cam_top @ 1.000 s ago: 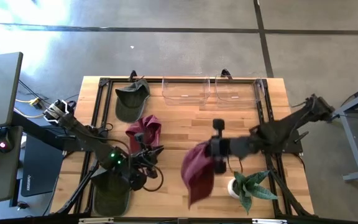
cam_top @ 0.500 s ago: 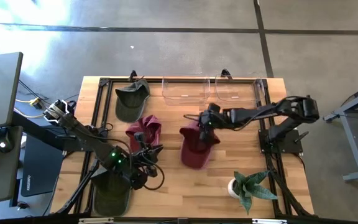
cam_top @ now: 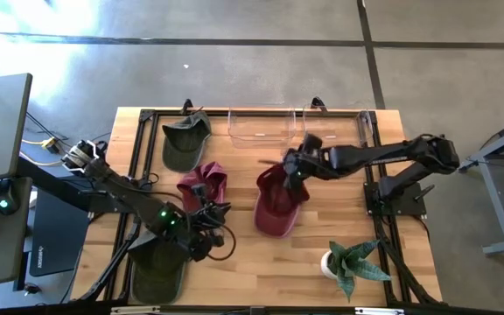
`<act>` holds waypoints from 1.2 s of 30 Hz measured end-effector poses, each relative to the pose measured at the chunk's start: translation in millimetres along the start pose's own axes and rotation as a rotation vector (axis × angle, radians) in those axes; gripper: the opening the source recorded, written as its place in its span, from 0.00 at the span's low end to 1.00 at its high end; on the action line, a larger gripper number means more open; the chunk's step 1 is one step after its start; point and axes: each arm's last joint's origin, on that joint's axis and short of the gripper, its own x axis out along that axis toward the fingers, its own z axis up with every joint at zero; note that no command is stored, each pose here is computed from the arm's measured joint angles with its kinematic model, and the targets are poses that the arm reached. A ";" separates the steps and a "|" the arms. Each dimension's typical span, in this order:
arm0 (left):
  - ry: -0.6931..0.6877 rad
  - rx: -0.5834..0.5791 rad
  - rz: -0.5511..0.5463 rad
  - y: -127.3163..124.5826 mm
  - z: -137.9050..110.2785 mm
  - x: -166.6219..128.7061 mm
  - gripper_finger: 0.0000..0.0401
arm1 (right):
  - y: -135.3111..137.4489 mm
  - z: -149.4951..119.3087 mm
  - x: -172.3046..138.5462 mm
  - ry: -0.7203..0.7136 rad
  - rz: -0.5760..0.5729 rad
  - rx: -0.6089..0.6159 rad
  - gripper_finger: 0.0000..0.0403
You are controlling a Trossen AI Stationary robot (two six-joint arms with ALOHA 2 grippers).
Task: Pick & Place hat
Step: Put the right red cap into the left transparent bin
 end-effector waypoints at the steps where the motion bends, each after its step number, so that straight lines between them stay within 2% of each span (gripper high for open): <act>1: 0.008 -0.003 0.006 1.1 -2.4 4.0 0.09 | 8.9 -1.8 -1.1 -0.009 0.069 -0.012 0.49; 4: 0.052 -0.008 0.025 6.4 -11.6 18.5 0.09 | 39.2 -13.6 6.5 -0.034 0.277 -0.050 0.44; 6: 0.071 -0.043 0.039 11.5 -14.2 28.6 0.09 | 56.1 -22.6 16.4 -0.030 0.338 -0.074 0.38; 8: 0.095 -0.070 0.031 15.9 -16.7 38.0 0.09 | 64.0 -29.6 31.3 -0.007 0.300 -0.069 0.30; 11: 0.117 -0.115 0.003 21.5 -15.7 48.3 0.09 | 65.9 -37.3 62.8 0.056 0.178 -0.067 0.17; 14: 0.134 -0.145 -0.019 26.1 -14.1 54.7 0.09 | 68.9 -48.2 93.1 0.173 0.225 -0.135 0.04; 17: 0.134 -0.167 -0.009 30.1 -12.6 59.2 0.09 | 72.3 -51.1 103.8 0.216 0.305 -0.166 0.02; 19: 0.123 -0.191 0.001 30.6 -10.8 67.4 0.09 | 71.4 -52.0 103.8 0.224 0.276 -0.156 0.05; 23: 0.119 -0.174 -0.009 37.5 -7.4 84.8 0.09 | 73.3 -53.2 84.4 0.193 0.204 -0.191 0.08; 27: 0.139 -0.148 -0.001 42.5 -9.4 99.8 0.09 | 80.2 -45.8 41.1 0.067 0.176 -0.192 0.05; 30: 0.088 -0.159 -0.004 46.6 -2.2 105.6 0.09 | 82.4 -49.4 10.4 0.006 0.135 -0.199 0.02; 32: 0.045 -0.161 -0.034 50.0 4.0 109.9 0.09 | 81.3 -50.3 -6.8 -0.049 0.087 -0.161 0.02; 36: -0.044 -0.153 -0.120 61.0 15.2 124.9 0.09 | 74.1 -59.6 -26.0 -0.056 -0.022 -0.138 0.10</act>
